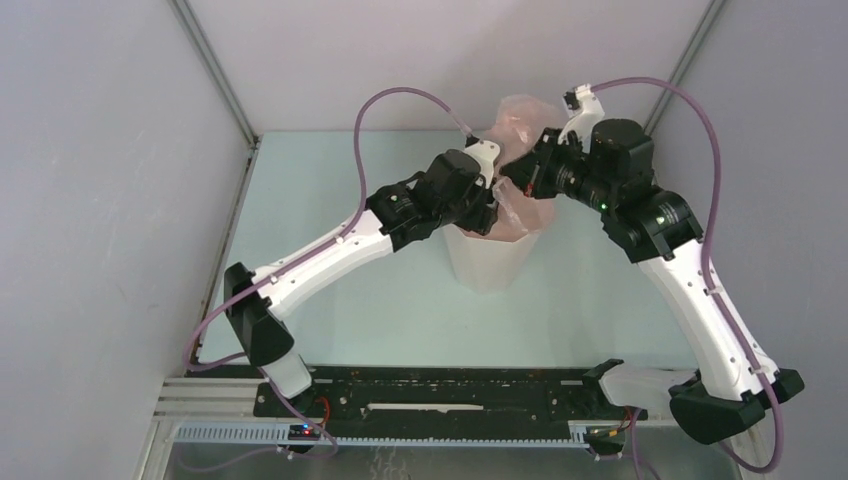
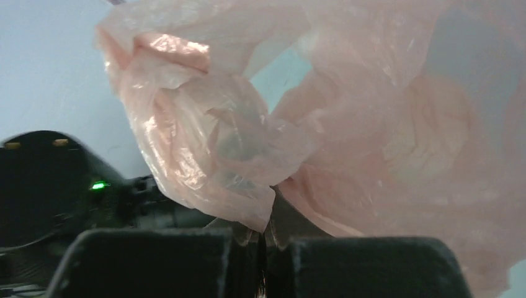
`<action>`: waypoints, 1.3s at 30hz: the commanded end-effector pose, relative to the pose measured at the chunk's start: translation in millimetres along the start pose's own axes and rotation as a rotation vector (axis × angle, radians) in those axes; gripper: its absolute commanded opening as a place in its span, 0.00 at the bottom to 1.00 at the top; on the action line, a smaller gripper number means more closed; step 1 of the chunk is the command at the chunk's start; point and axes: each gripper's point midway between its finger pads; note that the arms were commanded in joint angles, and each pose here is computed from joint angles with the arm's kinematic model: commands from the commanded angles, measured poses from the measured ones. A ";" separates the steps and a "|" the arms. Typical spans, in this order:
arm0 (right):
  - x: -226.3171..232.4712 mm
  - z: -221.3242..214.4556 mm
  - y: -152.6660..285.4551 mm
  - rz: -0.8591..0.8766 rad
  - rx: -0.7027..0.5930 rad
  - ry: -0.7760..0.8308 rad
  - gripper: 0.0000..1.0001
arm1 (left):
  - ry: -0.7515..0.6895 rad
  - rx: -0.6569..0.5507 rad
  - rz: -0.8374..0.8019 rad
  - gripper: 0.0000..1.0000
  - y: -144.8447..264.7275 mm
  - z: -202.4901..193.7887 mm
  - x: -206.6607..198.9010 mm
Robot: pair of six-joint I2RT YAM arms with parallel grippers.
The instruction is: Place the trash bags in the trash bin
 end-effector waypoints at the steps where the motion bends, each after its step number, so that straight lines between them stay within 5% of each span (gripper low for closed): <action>1: -10.3 -17.8 -16.6 0.004 0.043 -0.052 0.00 | 0.008 -0.065 -0.115 0.61 35.5 22.2 -21.1; 7: -17.0 -26.4 -24.1 0.010 0.063 -0.050 0.00 | -0.005 -0.138 -0.218 0.84 87.3 38.1 -30.1; 12: -16.4 -36.0 -31.2 0.030 0.100 -0.039 0.00 | 0.013 -0.177 -0.257 0.92 118.7 35.4 -27.7; 24: -26.0 -95.6 -92.2 -0.009 0.256 -0.051 0.00 | 0.348 -0.306 -0.185 0.97 161.0 55.6 24.0; 29: -18.5 -97.1 -86.8 -0.004 0.262 0.001 0.00 | 0.609 -0.229 -0.335 0.98 145.8 69.7 22.4; 39: 0.3 -90.2 -65.9 0.019 0.237 0.031 0.00 | 0.761 -0.173 -0.378 0.88 107.9 100.5 15.8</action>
Point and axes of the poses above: each gripper's point midway between its finger pads, its own y axis back along the fingers, its own x axis along the line the jaws close on, z = x × y, and after that the axes turned 2 degrees about y, right-handed
